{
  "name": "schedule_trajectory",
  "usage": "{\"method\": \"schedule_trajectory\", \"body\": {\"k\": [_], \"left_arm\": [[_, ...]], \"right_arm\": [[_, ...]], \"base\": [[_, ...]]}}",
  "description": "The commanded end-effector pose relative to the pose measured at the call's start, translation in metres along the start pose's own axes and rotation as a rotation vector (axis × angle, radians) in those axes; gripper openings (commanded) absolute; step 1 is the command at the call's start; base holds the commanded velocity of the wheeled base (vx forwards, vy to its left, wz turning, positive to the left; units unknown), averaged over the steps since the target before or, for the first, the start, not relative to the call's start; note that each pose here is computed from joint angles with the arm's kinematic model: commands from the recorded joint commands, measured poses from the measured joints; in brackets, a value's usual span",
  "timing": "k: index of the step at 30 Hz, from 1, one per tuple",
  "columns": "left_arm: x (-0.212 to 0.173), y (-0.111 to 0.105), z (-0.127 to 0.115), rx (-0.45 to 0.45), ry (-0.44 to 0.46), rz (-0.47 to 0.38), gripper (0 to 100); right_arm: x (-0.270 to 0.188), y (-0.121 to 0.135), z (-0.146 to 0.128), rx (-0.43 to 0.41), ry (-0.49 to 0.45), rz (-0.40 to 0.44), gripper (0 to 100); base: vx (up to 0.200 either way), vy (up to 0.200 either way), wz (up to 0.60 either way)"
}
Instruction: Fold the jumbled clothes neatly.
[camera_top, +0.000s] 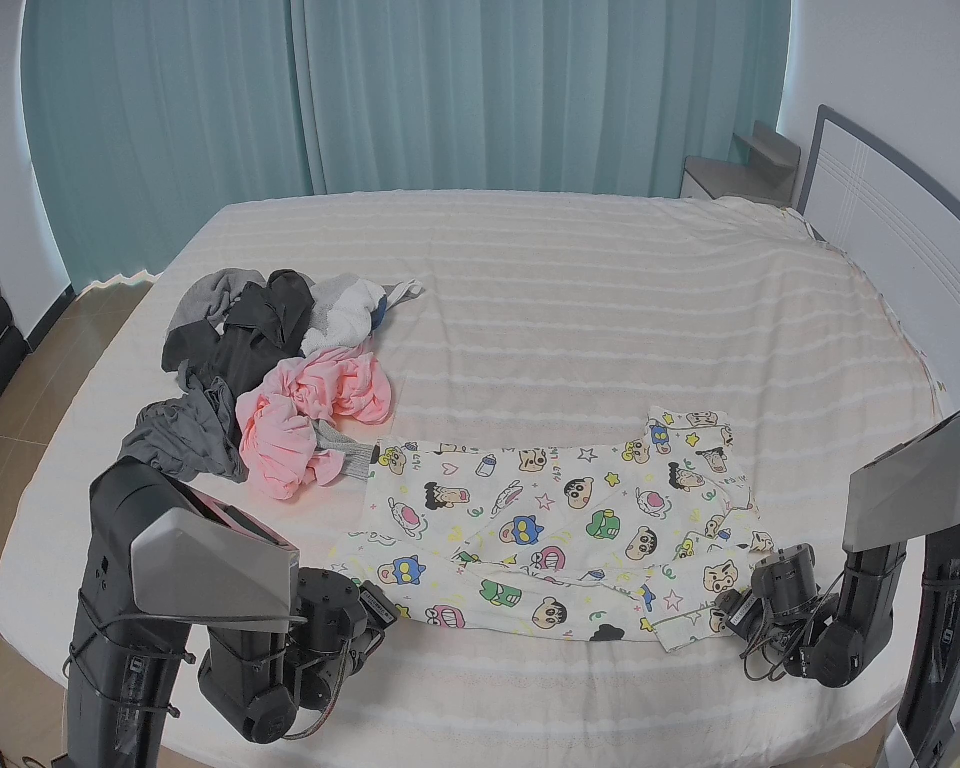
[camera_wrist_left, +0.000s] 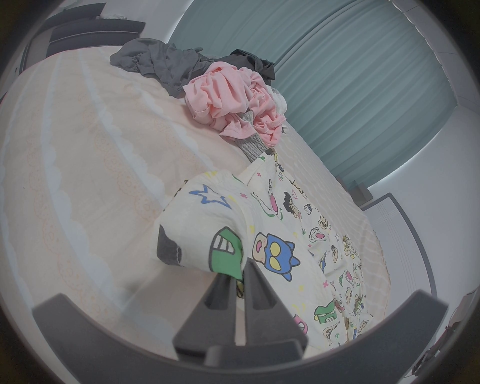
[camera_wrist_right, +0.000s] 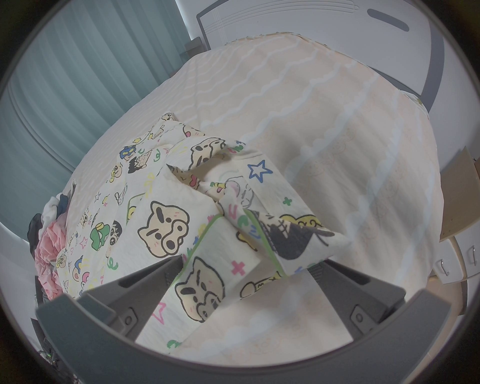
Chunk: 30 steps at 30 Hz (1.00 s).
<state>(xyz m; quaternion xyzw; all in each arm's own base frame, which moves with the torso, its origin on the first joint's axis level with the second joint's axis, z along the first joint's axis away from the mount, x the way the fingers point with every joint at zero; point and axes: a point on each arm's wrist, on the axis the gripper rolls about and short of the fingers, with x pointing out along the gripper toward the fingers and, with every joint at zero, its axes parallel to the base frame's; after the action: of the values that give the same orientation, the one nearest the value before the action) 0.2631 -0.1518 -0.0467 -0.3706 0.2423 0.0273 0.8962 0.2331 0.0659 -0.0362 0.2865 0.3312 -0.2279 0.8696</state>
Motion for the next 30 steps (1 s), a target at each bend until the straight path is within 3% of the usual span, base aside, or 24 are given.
{"method": "schedule_trajectory", "body": {"k": [1, 12, 26, 27, 30], "left_arm": [[0.000, -0.001, 0.000, -0.006, -0.008, -0.012, 0], [0.000, 0.000, 0.001, -0.005, -0.007, -0.009, 0], [0.000, 0.000, 0.001, -0.005, -0.006, -0.008, 0], [0.000, 0.000, 0.001, -0.005, -0.006, -0.008, 0], [0.000, 0.000, 0.001, -0.005, -0.006, -0.008, 0]], "right_arm": [[-0.006, 0.001, 0.003, 0.004, -0.019, 0.009, 100], [0.007, -0.005, -0.003, -0.005, -0.004, -0.043, 100], [0.018, 0.006, 0.009, 0.037, -0.065, -0.016, 100], [0.018, 0.006, 0.009, 0.036, -0.064, -0.017, 0], [0.019, 0.005, 0.007, 0.031, -0.057, -0.020, 0]], "base": [[0.000, 0.000, 0.00], [0.000, 0.000, 0.00], [0.000, 0.000, 0.00], [0.000, 0.000, 0.00], [0.000, 0.000, 0.00]]}}
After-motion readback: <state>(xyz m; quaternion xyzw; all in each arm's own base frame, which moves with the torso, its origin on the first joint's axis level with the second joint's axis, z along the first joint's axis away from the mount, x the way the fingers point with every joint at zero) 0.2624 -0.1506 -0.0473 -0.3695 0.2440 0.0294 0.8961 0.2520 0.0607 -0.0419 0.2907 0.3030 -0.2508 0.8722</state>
